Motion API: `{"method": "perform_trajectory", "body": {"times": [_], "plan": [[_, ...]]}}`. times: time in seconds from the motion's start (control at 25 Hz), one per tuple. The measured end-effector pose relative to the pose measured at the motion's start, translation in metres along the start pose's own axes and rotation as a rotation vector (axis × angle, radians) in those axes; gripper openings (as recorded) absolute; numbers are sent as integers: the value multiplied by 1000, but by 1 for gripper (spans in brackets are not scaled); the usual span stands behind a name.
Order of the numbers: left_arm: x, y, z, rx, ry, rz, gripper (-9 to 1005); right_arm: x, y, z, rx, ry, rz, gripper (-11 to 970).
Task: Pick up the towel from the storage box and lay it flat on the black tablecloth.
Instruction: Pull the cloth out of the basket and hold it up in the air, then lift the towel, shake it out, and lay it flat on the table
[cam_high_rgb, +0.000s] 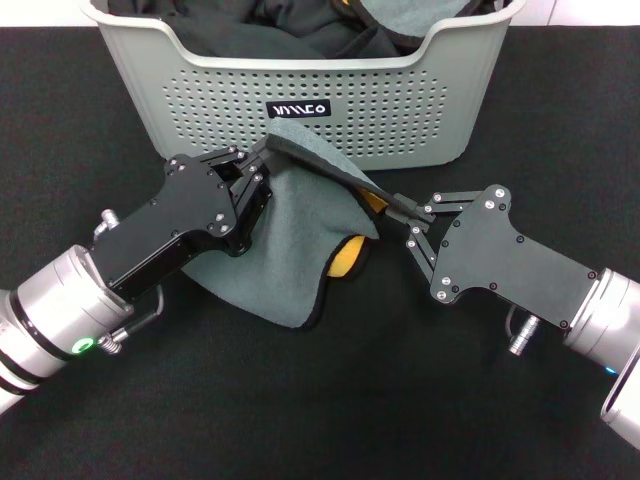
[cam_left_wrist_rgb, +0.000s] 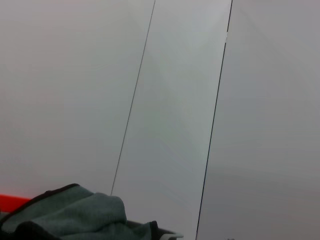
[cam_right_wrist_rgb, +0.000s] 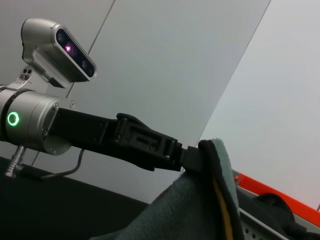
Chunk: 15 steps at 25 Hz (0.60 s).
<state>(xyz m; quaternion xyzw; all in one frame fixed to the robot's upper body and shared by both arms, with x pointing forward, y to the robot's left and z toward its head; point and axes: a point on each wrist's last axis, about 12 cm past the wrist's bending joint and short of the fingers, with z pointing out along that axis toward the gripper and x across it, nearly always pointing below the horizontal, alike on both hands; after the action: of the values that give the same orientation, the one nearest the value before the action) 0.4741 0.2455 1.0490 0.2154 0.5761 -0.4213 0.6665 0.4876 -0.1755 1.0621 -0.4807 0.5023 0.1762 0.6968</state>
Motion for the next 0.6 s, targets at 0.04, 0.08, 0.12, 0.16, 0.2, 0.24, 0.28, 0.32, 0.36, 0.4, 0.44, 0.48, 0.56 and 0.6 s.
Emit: {"method": "perform_trajectory", "body": {"times": [0.04, 0.08, 0.12, 0.16, 0.2, 0.24, 0.28, 0.32, 0.36, 0.4, 0.44, 0.48, 0.56, 0.6], "plan": [[0, 0, 0, -1, 1, -1, 49, 0, 0, 0, 0, 0, 0, 49], [1, 0, 0, -1, 2, -2, 49, 0, 0, 0, 0, 0, 0, 39], [1, 0, -1, -3, 3, -5, 49, 0, 0, 0, 0, 0, 0, 28], [1, -1, -1, -4, 5, -7, 49, 0, 0, 0, 1, 0, 0, 18], [2, -1, -2, -6, 6, -8, 49, 0, -1, -1, 5, -3, 1, 17], [2, -1, -2, -7, 7, -9, 49, -1, -2, -1, 10, -9, 1, 16], [3, -1, -3, -8, 10, -9, 49, -2, -3, -2, 17, -17, 1, 16], [3, -1, -3, -8, 12, -7, 49, -3, -5, -3, 25, -27, 0, 15], [4, -2, -4, -9, 14, -4, 49, -3, -7, -4, 32, -34, -2, 14], [5, -2, -5, -10, 17, 0, 50, -5, -10, -5, 41, -47, -6, 14], [5, -3, -6, -12, 19, 4, 50, -6, -12, -5, 46, -56, -9, 14], [6, -3, -7, -14, 22, 4, 50, -8, -14, -4, 51, -68, -15, 14], [8, -4, -9, -20, 28, 2, 50, -12, -19, -1, 57, -89, -29, 14], [9, -5, -10, -22, 32, 0, 50, -15, -21, 1, 57, -99, -35, 13]]}}
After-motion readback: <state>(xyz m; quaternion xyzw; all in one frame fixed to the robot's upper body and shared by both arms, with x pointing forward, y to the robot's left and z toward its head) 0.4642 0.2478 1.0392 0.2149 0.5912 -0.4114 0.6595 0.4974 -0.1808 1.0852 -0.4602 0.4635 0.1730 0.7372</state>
